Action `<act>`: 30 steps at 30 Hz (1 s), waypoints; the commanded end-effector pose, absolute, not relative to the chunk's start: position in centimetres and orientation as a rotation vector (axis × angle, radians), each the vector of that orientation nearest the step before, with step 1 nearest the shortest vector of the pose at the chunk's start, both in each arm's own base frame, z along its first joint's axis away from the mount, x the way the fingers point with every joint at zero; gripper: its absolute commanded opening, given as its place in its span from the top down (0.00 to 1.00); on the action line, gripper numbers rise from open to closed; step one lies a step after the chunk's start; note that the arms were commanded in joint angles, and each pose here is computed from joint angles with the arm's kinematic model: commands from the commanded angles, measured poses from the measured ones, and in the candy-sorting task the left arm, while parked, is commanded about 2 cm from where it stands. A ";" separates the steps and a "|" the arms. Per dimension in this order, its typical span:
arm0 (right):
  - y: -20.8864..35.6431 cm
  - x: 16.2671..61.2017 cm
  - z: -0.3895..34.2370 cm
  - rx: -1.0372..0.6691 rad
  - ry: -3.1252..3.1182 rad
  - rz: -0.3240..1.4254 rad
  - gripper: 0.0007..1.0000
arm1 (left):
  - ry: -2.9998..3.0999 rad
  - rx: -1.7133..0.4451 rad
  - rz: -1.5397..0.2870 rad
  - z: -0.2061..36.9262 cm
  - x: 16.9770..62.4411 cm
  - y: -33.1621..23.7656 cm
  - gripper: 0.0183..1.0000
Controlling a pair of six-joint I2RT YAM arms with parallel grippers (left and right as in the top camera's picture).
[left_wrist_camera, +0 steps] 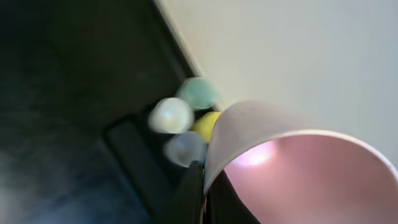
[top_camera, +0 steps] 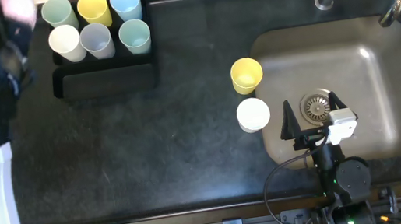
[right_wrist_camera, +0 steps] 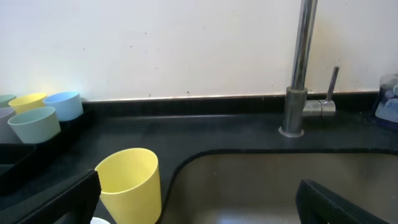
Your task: Store Cups
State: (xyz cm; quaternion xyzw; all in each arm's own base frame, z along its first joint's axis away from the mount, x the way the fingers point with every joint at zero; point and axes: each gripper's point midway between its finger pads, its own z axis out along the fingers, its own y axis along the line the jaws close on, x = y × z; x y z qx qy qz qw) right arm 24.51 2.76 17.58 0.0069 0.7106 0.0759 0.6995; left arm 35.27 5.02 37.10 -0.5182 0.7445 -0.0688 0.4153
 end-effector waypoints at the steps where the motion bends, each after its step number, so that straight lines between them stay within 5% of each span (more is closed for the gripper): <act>1: 2.7 24.5 17.3 0.024 1.580 0.168 0.00 | 2.101 -1.323 -0.045 28.9 34.5 7.3 0.98; 13: 2.7 24.5 17.3 0.024 1.580 0.168 0.00 | 2.546 -0.688 0.174 19.5 36.5 8.4 0.99; 30: 2.7 24.5 17.3 0.024 1.580 0.168 0.00 | 2.725 -0.406 0.212 12.7 39.9 8.7 0.98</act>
